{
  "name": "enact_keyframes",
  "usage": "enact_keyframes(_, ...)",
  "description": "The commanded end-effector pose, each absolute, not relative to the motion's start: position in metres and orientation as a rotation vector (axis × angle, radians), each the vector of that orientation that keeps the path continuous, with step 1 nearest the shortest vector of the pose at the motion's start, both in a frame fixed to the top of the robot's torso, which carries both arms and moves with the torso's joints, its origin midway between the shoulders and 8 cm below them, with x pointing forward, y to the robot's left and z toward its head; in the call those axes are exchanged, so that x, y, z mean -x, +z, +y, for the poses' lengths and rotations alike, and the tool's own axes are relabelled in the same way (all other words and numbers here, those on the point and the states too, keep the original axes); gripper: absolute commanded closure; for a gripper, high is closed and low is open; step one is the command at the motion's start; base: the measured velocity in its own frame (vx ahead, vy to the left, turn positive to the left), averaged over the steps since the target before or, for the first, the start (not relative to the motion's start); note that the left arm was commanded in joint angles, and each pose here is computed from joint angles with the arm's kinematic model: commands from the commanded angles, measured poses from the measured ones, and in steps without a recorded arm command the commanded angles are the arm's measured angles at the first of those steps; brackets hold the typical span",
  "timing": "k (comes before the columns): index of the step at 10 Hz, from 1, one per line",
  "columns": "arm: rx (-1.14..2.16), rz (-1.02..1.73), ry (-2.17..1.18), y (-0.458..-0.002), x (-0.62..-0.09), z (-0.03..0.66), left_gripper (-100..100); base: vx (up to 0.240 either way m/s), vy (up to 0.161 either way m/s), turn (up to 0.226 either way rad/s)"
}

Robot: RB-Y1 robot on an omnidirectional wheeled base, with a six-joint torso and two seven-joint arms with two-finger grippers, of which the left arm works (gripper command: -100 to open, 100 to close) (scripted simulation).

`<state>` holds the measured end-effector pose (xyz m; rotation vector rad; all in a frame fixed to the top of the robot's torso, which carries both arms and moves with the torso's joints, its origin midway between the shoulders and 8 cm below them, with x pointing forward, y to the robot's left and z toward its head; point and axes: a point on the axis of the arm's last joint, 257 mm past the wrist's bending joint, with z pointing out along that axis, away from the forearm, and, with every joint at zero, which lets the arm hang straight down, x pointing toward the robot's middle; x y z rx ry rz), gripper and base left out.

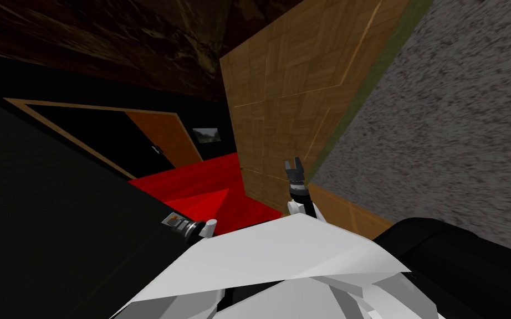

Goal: Push the door open

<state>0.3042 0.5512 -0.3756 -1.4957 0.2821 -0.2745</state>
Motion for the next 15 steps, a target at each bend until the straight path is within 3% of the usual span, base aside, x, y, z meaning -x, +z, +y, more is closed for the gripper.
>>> enact_keyframes(1,1.494,0.284,-0.275,-0.375,-0.302,0.556,-100,0.118,0.176,0.004)
enact_keyframes(5,1.521,0.287,-0.282,-0.386,-0.299,0.547,-100,0.104,0.172,0.006)
enact_keyframes(6,1.521,0.287,-0.282,-0.386,-0.299,0.547,100,-0.013,-0.020,-0.004)
enact_keyframes(11,1.521,0.287,-0.282,-0.386,-0.299,0.547,100,-0.008,-0.015,0.000)
enact_keyframes(15,1.522,0.253,-0.242,-0.384,-0.286,0.561,100,0.071,0.092,0.008)
